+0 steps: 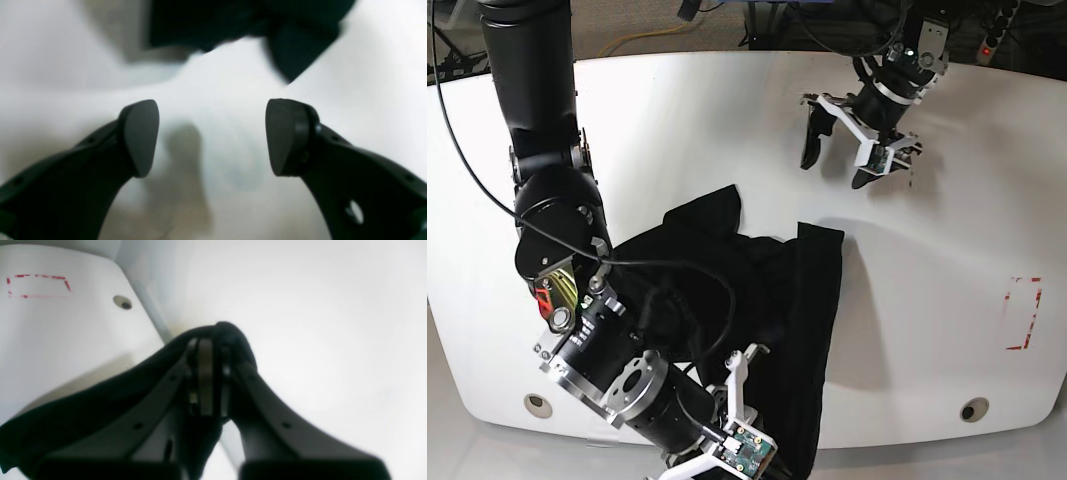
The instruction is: Fold the T-shirt properly
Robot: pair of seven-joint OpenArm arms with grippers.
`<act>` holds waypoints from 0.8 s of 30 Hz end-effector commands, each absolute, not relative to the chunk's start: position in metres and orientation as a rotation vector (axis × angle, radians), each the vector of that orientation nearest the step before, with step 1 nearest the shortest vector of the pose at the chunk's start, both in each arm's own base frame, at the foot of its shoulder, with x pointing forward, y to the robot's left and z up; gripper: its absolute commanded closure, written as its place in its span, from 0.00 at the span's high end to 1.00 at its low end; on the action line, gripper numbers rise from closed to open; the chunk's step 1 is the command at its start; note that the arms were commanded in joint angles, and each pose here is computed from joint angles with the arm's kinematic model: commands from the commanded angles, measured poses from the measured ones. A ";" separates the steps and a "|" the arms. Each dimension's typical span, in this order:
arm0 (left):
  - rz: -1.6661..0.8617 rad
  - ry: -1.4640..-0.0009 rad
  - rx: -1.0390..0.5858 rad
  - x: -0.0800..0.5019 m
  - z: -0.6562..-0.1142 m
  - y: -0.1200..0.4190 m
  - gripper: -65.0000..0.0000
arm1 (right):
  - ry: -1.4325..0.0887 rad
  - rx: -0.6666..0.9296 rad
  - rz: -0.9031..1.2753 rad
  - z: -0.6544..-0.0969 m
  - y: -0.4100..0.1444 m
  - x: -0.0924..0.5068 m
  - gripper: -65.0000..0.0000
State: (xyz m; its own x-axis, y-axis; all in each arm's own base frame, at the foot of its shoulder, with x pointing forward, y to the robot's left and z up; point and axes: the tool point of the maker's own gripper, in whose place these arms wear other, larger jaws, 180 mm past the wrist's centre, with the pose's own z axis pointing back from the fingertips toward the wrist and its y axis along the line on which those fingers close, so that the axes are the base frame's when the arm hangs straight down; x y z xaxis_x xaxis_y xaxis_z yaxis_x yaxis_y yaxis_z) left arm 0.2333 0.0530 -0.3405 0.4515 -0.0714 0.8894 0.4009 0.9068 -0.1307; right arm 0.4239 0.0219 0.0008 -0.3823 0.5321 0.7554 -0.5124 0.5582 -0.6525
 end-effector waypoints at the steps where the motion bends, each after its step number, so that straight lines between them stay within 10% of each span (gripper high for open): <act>1: -0.319 -1.106 -0.383 0.238 -0.331 0.040 0.72 | -1.694 -0.051 1.086 0.034 0.018 0.429 0.00; 24: -0.360 -1.006 -0.519 0.314 -0.384 -0.059 0.72 | -1.768 -0.146 1.132 0.092 0.024 0.434 0.00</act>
State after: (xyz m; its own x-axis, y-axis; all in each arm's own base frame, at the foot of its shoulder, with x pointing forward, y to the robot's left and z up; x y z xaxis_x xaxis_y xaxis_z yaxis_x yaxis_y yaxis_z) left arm 0.3033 -0.0496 -0.3958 0.5209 -0.0773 0.8501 0.5044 0.8313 -0.2335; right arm 0.4390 0.0269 0.0650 -0.4555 0.5727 0.6815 -0.4218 0.5354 -0.7318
